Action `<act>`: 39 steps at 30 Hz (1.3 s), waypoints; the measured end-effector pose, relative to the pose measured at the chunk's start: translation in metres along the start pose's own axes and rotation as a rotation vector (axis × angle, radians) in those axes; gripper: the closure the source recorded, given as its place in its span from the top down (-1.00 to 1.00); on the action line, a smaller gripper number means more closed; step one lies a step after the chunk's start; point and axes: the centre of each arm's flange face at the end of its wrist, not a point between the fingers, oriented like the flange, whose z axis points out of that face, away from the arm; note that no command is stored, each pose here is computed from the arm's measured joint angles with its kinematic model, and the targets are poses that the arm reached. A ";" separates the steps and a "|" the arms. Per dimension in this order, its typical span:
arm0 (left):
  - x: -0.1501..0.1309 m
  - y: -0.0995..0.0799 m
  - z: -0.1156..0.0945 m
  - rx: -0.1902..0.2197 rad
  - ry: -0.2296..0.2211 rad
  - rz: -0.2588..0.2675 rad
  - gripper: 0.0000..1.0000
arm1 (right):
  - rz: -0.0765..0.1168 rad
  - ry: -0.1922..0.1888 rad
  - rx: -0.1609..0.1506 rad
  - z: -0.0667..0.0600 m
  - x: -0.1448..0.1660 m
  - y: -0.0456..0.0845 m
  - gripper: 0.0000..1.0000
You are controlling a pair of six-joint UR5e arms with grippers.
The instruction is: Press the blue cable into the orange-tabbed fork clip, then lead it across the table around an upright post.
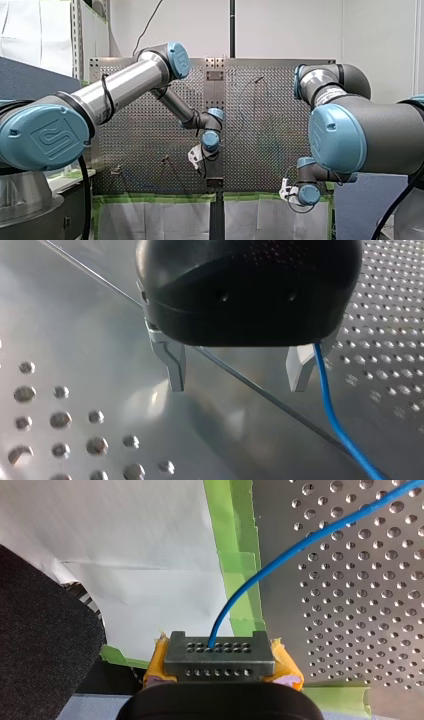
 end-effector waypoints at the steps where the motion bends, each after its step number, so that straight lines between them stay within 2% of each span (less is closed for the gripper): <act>1: 0.003 0.003 -0.001 -0.002 0.001 0.001 1.00 | -0.001 0.000 0.000 0.000 0.000 0.000 -1.00; 11: 0.029 0.037 -0.011 -0.043 0.023 0.029 1.00 | -0.006 0.000 0.000 0.000 0.000 -0.002 -1.00; 19: 0.034 0.085 -0.003 -0.068 0.021 0.039 1.00 | -0.012 -0.001 0.007 -0.002 -0.002 -0.007 -1.00; 24: 0.047 0.107 -0.006 -0.086 0.049 0.082 1.00 | -0.014 -0.002 0.011 -0.002 -0.002 -0.010 -1.00; 30: 0.073 0.131 -0.001 -0.099 0.095 0.099 1.00 | -0.016 0.000 0.015 -0.002 -0.002 -0.012 -1.00; 34: 0.089 0.147 0.003 -0.111 0.105 0.109 1.00 | -0.016 0.001 0.017 -0.002 -0.002 -0.014 -1.00; 39: 0.091 0.157 0.008 -0.120 0.108 0.103 1.00 | -0.018 0.001 0.020 -0.002 -0.002 -0.016 -1.00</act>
